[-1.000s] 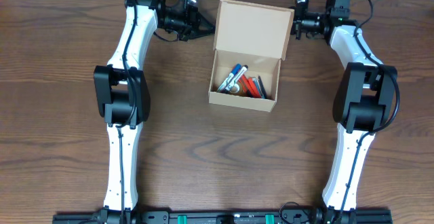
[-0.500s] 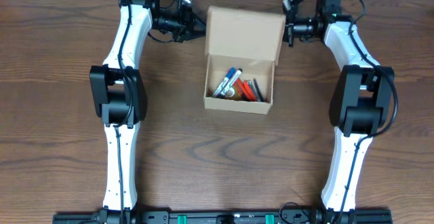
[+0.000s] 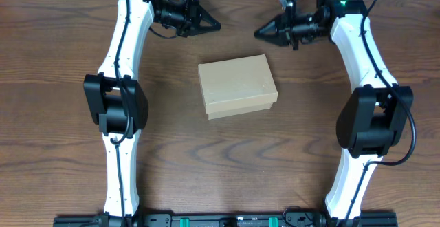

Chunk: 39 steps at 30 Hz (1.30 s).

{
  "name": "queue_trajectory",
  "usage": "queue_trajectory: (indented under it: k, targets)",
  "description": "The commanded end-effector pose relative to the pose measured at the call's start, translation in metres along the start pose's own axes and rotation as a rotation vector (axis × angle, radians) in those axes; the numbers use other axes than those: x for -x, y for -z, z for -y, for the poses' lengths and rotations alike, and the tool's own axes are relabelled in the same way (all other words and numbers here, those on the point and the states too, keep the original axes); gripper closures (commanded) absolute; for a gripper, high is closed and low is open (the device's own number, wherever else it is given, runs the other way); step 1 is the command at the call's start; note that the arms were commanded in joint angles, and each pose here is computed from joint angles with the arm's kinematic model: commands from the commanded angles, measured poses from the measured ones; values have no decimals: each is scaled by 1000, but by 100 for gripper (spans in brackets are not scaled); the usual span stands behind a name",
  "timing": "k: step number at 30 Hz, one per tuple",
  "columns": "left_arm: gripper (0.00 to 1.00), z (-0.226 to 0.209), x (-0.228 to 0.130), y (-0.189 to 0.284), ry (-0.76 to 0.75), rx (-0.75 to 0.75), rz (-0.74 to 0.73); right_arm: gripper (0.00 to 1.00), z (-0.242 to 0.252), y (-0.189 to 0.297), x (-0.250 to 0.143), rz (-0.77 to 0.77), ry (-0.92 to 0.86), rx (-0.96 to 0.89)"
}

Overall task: Pack container
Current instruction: 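Press down on the closed lid with the right gripper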

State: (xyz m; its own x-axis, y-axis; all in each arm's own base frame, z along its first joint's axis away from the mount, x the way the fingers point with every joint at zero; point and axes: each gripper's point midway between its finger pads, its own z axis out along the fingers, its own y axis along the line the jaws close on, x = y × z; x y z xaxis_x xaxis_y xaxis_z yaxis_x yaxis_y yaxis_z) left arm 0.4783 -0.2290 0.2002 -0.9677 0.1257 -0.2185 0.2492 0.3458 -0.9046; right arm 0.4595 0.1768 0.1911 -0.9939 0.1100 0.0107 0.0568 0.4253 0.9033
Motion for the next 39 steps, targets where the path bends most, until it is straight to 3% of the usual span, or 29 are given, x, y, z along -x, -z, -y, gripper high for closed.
queue_trajectory:
  k: [1,9,15,20,27,39]
  targets:
    - [94,13,-5,9,-80,21,-1,99,13,-6,-9,-11,82,-127]
    - [94,-9,-26,26,-67,281,-56,99,46,-27,-51,-128,86,-441]
    - [94,8,-25,65,-165,530,5,98,47,-33,-90,-207,156,-686]
    - [94,37,-27,100,-242,683,81,99,22,-27,-107,-167,261,-799]
    - [94,62,-34,116,-264,721,128,98,11,-12,-123,-135,311,-924]
    - [94,62,-41,116,-240,717,109,99,14,-17,-119,-131,357,-945]
